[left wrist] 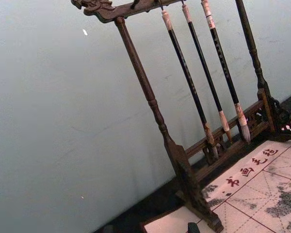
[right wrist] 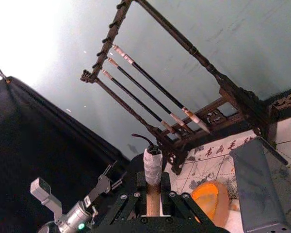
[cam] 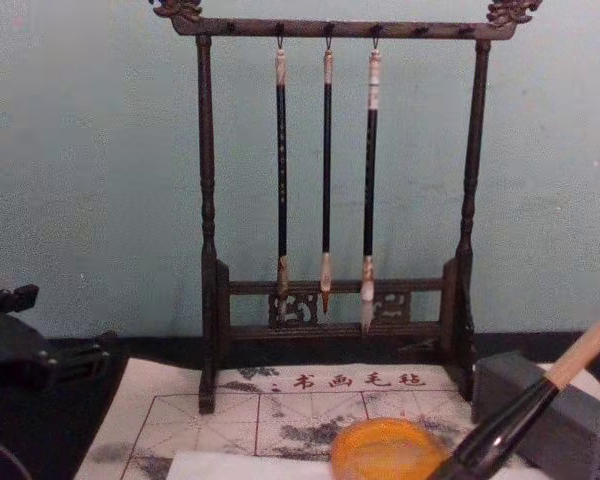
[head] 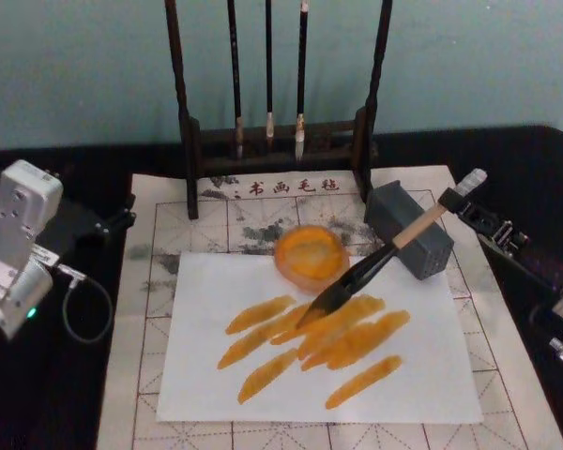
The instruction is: Pick up the brush from the inkstone, write on the paper, then place the brush back to its original position.
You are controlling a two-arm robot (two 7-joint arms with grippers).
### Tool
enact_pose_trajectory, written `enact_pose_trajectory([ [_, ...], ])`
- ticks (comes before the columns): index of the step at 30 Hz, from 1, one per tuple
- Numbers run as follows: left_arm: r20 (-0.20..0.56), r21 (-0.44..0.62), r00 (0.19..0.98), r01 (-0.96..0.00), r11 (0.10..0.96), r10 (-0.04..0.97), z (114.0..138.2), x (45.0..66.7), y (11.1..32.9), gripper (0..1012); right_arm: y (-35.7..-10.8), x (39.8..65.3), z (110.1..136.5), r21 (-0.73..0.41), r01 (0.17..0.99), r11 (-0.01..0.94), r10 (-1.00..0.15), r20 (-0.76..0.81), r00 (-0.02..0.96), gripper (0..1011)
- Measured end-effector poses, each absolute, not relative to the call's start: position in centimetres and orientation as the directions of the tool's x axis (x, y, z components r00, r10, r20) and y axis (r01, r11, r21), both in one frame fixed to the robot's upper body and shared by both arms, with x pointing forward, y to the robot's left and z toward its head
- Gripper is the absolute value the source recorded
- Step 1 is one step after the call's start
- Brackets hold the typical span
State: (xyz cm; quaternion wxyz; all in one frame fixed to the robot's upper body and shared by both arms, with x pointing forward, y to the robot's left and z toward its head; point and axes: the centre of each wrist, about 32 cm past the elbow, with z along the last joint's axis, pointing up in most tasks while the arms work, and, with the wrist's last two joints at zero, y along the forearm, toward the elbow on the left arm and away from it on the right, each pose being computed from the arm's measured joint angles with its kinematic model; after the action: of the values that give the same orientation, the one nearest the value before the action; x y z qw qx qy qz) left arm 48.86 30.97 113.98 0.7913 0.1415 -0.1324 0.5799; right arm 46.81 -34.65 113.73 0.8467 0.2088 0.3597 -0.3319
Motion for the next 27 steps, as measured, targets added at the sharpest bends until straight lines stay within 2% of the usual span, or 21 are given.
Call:
enact_pose_trajectory([
  [27, 0.374, 0.07, 0.292, -0.955, 0.287, 0.88, 113.98, 48.86, 30.97, 1001, -34.36, 46.45, 113.81, 0.078, 0.603, 0.794, -0.366, -0.731, 0.576, 183],
])
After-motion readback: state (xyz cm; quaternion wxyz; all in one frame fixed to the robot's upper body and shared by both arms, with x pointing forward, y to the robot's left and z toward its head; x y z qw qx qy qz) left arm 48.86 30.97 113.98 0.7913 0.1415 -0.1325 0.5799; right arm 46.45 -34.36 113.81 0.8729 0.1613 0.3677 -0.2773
